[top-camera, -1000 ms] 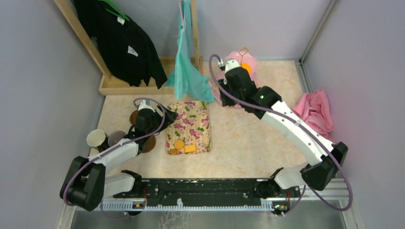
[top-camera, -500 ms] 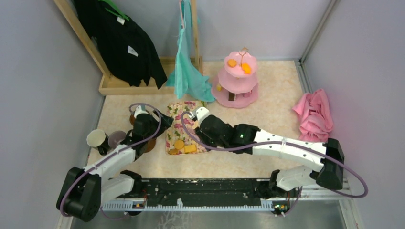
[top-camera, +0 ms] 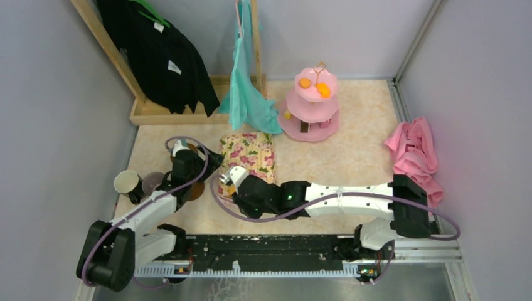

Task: Serve the afternoon tea
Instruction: Adjust the dessert on the tray.

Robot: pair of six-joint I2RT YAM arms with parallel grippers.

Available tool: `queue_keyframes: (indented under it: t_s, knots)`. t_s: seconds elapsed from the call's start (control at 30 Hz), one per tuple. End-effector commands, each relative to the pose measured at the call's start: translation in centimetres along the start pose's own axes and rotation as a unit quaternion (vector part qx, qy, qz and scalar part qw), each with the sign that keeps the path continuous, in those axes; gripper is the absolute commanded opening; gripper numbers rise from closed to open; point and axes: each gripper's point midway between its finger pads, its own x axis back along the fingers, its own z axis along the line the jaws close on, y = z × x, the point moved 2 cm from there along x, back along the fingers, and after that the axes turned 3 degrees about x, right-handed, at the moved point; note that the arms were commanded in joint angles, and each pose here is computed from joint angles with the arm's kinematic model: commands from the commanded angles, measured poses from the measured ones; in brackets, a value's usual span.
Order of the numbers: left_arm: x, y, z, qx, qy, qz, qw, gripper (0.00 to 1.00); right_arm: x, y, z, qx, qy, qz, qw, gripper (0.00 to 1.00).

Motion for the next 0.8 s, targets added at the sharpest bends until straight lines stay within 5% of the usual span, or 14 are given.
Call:
queue_keyframes:
  t_s: [0.0,0.77]
  knots:
    - [0.0,0.0,0.1,0.005,-0.009,0.003,1.0,0.86,-1.2,1.0,2.7,-0.009,0.042,-0.025,0.999,0.19]
    - [-0.1,0.2,-0.3,0.009,-0.022,0.004,1.0,0.86,-5.1,-2.3,2.2,0.005,0.021,0.026,0.999,0.19]
